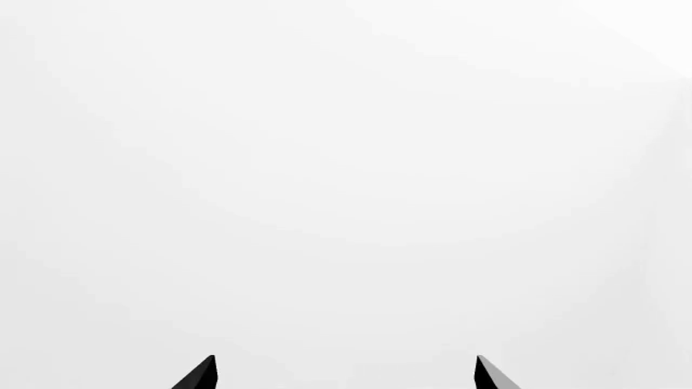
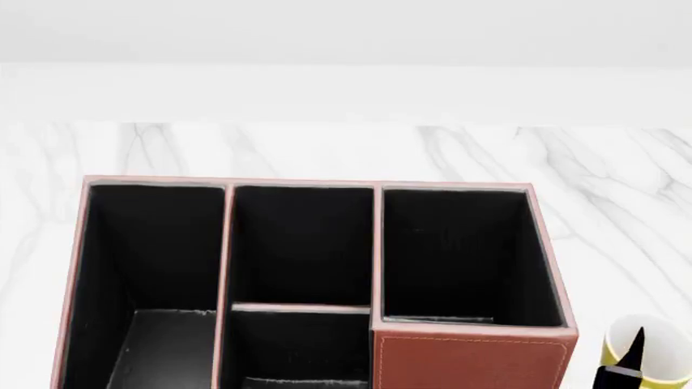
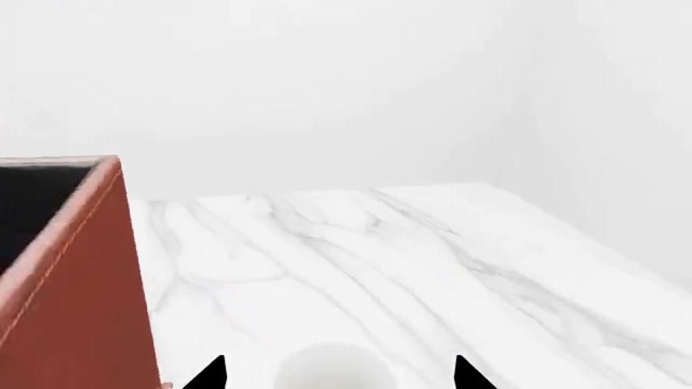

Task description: Pick up the yellow and white mug and place it to the right of the caddy.

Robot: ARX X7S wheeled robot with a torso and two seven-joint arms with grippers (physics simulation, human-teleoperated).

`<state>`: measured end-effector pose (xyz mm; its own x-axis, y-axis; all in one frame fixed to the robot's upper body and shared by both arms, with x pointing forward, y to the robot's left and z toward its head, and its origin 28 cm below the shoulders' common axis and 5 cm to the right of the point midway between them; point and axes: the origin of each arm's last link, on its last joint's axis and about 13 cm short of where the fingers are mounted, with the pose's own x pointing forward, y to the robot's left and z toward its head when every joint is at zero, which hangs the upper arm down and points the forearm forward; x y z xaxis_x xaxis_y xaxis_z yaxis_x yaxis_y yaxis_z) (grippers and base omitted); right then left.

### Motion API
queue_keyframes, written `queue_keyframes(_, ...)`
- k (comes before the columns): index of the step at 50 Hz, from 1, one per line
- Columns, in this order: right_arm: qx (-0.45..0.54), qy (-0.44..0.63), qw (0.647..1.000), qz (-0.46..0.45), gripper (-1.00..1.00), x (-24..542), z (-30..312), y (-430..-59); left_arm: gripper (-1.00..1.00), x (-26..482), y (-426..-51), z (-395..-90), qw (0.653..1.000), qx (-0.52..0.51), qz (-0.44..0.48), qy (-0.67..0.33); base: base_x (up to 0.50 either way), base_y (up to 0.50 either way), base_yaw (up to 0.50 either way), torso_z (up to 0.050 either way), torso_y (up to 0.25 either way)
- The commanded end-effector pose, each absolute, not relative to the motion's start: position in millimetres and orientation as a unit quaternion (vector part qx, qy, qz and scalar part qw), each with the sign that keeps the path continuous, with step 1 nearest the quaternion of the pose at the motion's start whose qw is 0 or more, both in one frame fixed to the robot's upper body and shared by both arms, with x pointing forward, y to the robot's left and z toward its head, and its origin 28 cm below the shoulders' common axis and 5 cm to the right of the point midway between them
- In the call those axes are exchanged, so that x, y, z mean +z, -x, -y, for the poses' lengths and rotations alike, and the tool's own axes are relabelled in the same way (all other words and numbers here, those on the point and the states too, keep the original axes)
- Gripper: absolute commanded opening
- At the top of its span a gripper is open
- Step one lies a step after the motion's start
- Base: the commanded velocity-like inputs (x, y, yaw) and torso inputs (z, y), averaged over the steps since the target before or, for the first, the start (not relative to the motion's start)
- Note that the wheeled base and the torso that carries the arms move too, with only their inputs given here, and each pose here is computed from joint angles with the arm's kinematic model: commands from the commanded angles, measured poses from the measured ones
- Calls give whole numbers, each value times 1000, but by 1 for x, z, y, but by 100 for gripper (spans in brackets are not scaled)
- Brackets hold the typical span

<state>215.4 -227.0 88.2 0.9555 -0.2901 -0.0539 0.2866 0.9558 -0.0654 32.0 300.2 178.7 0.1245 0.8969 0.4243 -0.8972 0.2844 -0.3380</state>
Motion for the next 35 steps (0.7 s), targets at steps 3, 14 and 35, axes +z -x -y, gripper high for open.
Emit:
queue_keyframes(3, -118, 42, 991, 50, 100, 136, 217, -192, 100, 179, -31, -300, 749, 598, 284, 0, 0, 0, 0, 0, 0)
queue_keyframes(14, -90, 44, 986, 133, 100, 179, 200, -169, 100, 179, -30, -300, 749, 599, 285, 1, 0, 0, 0, 0, 0)
queue_keyframes(35, -72, 45, 962, 260, 100, 229, 166, -132, 100, 179, -30, -300, 749, 598, 285, 1, 0, 0, 0, 0, 0)
